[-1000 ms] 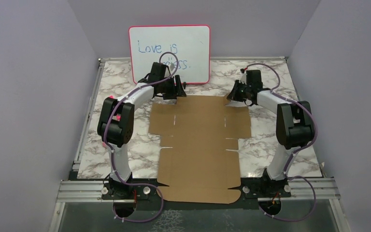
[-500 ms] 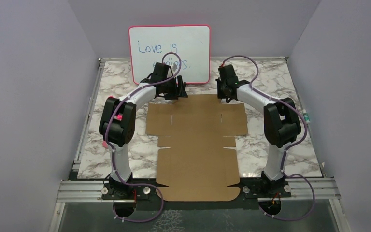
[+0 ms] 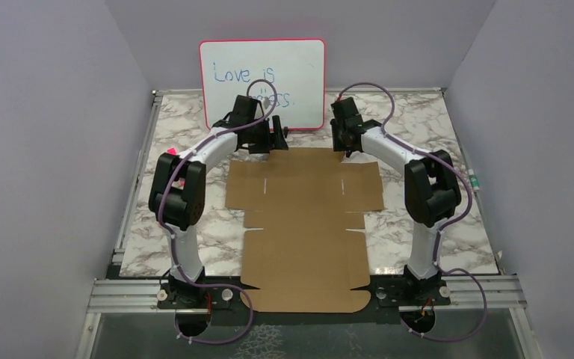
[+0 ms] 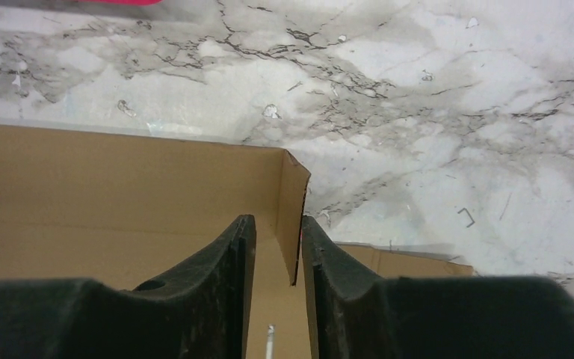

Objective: Fold the paper box

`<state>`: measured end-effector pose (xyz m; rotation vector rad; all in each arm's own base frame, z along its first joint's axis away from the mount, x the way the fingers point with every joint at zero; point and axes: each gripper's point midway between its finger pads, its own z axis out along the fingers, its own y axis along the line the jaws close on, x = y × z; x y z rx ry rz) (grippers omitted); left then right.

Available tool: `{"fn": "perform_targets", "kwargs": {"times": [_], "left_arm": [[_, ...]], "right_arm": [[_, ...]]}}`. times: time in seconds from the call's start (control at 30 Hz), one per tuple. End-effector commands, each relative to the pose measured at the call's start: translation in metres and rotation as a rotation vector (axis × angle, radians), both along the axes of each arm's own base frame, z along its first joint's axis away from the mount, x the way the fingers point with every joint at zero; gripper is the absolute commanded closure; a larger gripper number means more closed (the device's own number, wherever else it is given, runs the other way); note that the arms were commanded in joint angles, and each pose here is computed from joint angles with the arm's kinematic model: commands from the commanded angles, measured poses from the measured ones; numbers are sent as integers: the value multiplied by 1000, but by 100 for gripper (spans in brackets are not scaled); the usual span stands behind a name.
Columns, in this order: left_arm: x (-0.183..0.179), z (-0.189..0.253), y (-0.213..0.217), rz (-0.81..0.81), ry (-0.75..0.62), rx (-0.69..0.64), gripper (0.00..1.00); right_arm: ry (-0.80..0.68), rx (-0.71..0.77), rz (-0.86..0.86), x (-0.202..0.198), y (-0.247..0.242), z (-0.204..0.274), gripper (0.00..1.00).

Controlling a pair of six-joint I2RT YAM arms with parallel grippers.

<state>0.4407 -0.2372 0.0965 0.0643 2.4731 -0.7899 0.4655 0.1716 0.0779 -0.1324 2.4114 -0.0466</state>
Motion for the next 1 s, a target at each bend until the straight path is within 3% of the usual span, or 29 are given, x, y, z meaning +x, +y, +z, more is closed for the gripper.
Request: {"fn": "perform_targets", "kwargs": {"times": [0.0, 0.2, 0.5, 0.77, 0.97], "left_arm": [[-1, 54, 38, 60, -105, -1, 22], [-21, 71, 100, 143, -126, -17, 17], [-64, 40, 158, 221, -52, -7, 14], [-83, -3, 183, 254, 33, 18, 13], [-89, -25, 171, 202, 113, -43, 15]], "right_arm": [[-84, 39, 40, -6, 2, 48, 62], [-92, 187, 93, -37, -6, 70, 49], [-65, 390, 77, -82, -52, 62, 43], [-28, 556, 3, -102, -96, 39, 41], [3, 741, -65, -112, -117, 15, 41]]}}
